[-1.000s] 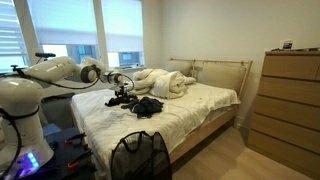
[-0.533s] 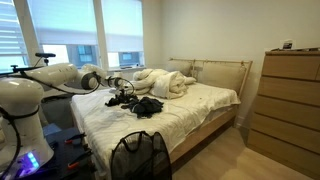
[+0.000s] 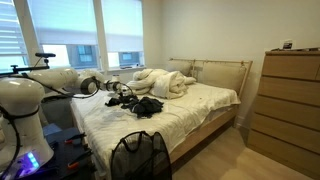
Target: Put some of the clothes on the bed in the laundry hamper
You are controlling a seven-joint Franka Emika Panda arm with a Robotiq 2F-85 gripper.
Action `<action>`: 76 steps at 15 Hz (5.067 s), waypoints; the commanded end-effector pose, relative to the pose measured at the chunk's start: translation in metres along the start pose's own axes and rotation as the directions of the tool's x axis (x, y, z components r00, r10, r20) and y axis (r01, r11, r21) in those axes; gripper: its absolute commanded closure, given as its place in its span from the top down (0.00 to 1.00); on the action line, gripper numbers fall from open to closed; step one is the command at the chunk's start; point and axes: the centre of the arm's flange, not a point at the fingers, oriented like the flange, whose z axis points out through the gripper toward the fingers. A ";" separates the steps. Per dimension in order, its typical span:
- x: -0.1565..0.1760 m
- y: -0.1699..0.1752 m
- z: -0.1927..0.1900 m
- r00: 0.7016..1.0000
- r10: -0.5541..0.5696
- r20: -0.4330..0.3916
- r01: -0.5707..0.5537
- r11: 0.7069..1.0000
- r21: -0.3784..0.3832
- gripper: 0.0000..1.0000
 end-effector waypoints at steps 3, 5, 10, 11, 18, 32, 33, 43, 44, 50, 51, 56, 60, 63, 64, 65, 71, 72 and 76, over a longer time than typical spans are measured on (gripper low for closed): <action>0.043 -0.006 0.039 0.997 -0.035 -0.064 0.034 0.999 -0.018 1.00; 0.041 -0.002 0.047 0.997 -0.040 -0.066 0.038 0.999 -0.032 1.00; 0.042 0.003 0.059 0.992 -0.082 -0.091 0.076 0.995 -0.068 1.00; 0.042 0.002 0.061 0.990 -0.096 -0.106 0.088 0.993 -0.079 1.00; 0.049 -0.004 0.074 0.971 -0.152 -0.184 0.132 0.985 -0.115 1.00; 0.038 -0.005 0.090 0.969 -0.174 -0.176 0.153 0.980 -0.124 0.12; 0.038 -0.004 0.090 0.968 -0.176 -0.177 0.155 0.980 -0.127 0.05; 0.040 -0.032 0.028 0.950 -0.201 -0.239 0.182 0.978 -0.099 0.00; 0.040 -0.034 0.015 0.949 -0.198 -0.245 0.181 0.979 -0.090 0.00; 0.041 -0.042 -0.065 0.939 -0.189 -0.287 0.179 0.982 -0.062 0.00; 0.043 -0.043 -0.076 0.934 -0.189 -0.302 0.179 0.982 -0.061 0.00; 0.050 -0.032 -0.098 0.947 -0.162 -0.277 0.155 0.987 -0.047 0.27; 0.050 -0.023 -0.101 0.925 -0.207 -0.318 0.190 0.978 -0.083 0.57; 0.038 -0.027 -0.133 0.955 -0.174 -0.240 0.176 0.984 -0.012 0.78; 0.047 -0.028 -0.098 0.940 -0.177 -0.291 0.169 0.984 -0.051 0.60; 0.048 -0.032 -0.105 0.945 -0.171 -0.278 0.168 0.985 -0.035 0.69; 0.051 -0.035 -0.119 0.949 -0.170 -0.266 0.169 0.985 -0.025 0.95; 0.063 -0.032 -0.108 0.944 -0.171 -0.283 0.165 0.985 -0.046 0.97; 0.098 -0.018 -0.065 0.942 -0.170 -0.288 0.166 0.985 -0.039 1.00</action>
